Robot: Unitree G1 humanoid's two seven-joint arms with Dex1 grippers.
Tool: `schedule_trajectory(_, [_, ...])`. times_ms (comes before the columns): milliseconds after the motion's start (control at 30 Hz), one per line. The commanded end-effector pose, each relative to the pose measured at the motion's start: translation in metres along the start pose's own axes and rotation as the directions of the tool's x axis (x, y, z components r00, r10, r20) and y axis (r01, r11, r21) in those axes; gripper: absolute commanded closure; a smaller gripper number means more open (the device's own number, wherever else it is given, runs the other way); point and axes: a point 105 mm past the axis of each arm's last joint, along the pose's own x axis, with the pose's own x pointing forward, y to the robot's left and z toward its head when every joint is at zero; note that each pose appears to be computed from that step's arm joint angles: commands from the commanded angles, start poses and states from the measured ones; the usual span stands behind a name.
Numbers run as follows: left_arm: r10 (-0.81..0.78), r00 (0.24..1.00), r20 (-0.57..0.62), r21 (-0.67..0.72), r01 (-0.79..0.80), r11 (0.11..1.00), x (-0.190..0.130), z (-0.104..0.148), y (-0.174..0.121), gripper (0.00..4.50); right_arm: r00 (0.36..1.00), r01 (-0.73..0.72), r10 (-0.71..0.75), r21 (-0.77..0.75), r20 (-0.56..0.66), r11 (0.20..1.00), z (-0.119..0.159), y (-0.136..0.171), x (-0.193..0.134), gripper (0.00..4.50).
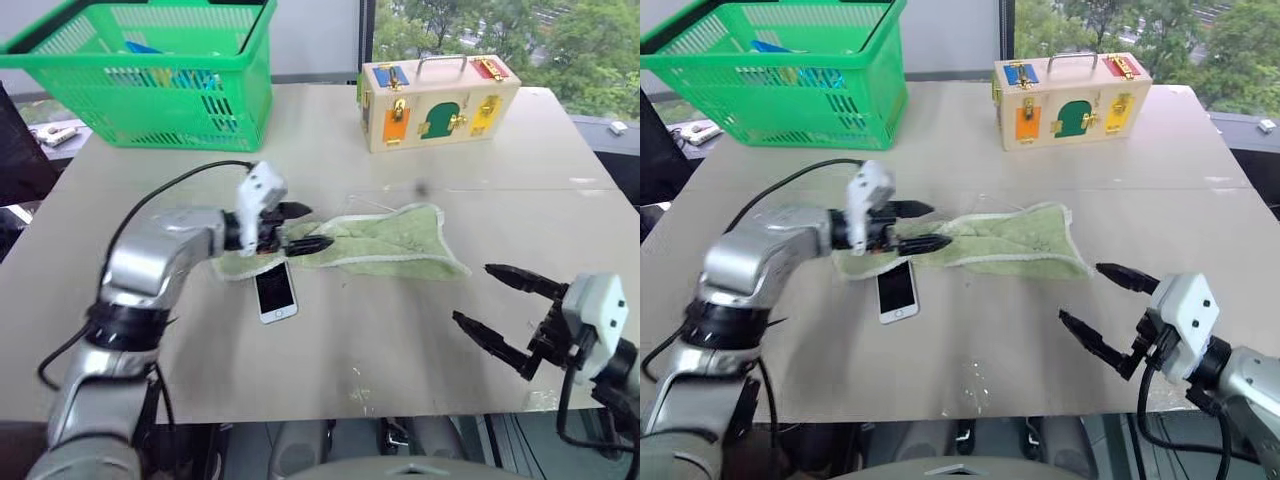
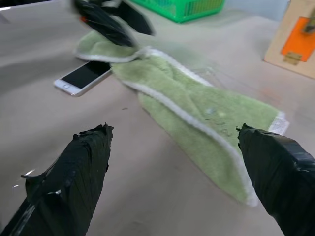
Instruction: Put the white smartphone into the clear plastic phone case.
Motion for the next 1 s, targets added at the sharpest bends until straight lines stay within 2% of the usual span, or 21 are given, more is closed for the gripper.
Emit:
schedule_trajectory(33, [-0.021, 0.992, -0.121, 0.052, 0.028, 0.998, 0.018, -0.017, -0.001, 0.00, 1.000, 0.012, -0.011, -0.033, 0.021, 0.999, 0.009, 0.006, -0.003, 0.07])
schedule_trajectory(67, [-0.019, 0.990, -0.139, 0.058, 0.027, 0.998, 0.022, -0.020, 0.000, 0.00, 1.000, 0.015, -0.015, -0.033, 0.018, 0.999, 0.008, 0.007, -0.003, 0.07])
schedule_trajectory(167, [-0.080, 0.974, -0.210, 0.119, 0.107, 0.987, 0.028, -0.035, -0.007, 0.79, 1.000, 0.030, -0.030, -0.018, 0.008, 0.999, 0.005, 0.008, -0.005, 0.00])
schedule_trajectory(267, [-0.069, 0.976, -0.207, 0.156, 0.102, 0.982, 0.028, -0.040, -0.003, 2.27, 0.999, 0.033, -0.033, -0.013, 0.006, 0.999, 0.002, 0.008, -0.005, 0.00])
schedule_trajectory(300, [-0.057, 0.982, -0.182, 0.155, 0.086, 0.984, 0.027, -0.037, 0.000, 2.68, 0.999, 0.033, -0.033, -0.014, 0.007, 0.999, 0.002, 0.008, -0.004, 0.00])
schedule_trajectory(333, [-0.049, 0.985, -0.164, 0.153, 0.075, 0.985, 0.027, -0.035, 0.002, 2.88, 0.999, 0.033, -0.033, -0.015, 0.008, 0.999, 0.002, 0.008, -0.004, 0.00])
schedule_trajectory(367, [-0.040, 0.992, -0.116, 0.155, 0.058, 0.986, 0.027, -0.030, 0.005, 3.38, 0.999, 0.036, -0.036, -0.014, 0.015, 0.999, 0.003, 0.008, -0.003, 0.00])
schedule_trajectory(433, [0.035, 0.996, 0.079, 0.098, -0.043, 0.994, 0.011, -0.007, 0.027, 3.97, 0.998, 0.042, -0.042, -0.019, 0.038, 0.999, 0.005, 0.006, 0.000, 0.00])
schedule_trajectory(467, [0.079, 0.985, 0.151, 0.068, -0.090, 0.994, 0.000, -0.001, 0.039, 4.47, 0.998, 0.040, -0.039, -0.017, 0.051, 0.999, 0.007, 0.006, 0.002, 0.00])
schedule_trajectory(533, [0.127, 0.958, 0.258, 0.023, -0.138, 0.990, -0.027, 0.005, 0.055, 4.49, 0.997, 0.021, -0.020, -0.009, 0.071, 1.000, 0.009, 0.007, 0.005, 0.00])
schedule_trajectory(600, [0.177, 0.918, 0.354, -0.095, -0.153, 0.984, -0.062, 0.007, 0.069, 4.49, 0.996, -0.016, 0.015, 0.005, 0.093, 1.000, 0.012, 0.009, 0.009, 0.00])
schedule_trajectory(667, [0.208, 0.895, 0.394, -0.204, -0.135, 0.970, -0.090, 0.002, 0.077, 4.49, 0.993, -0.046, 0.045, 0.012, 0.106, 0.999, 0.012, 0.009, 0.013, 0.00])
schedule_trajectory(833, [0.460, 0.801, 0.383, -0.295, -0.366, 0.883, -0.155, -0.017, 0.106, 4.49, 0.986, -0.116, 0.115, 0.005, 0.123, 0.993, 0.012, 0.005, 0.025, 0.00])
schedule_trajectory(1000, [0.609, 0.740, 0.286, -0.308, -0.531, 0.789, -0.190, -0.040, 0.121, 4.49, 0.976, -0.173, 0.172, -0.001, 0.134, 0.985, 0.014, 0.003, 0.033, 0.00])
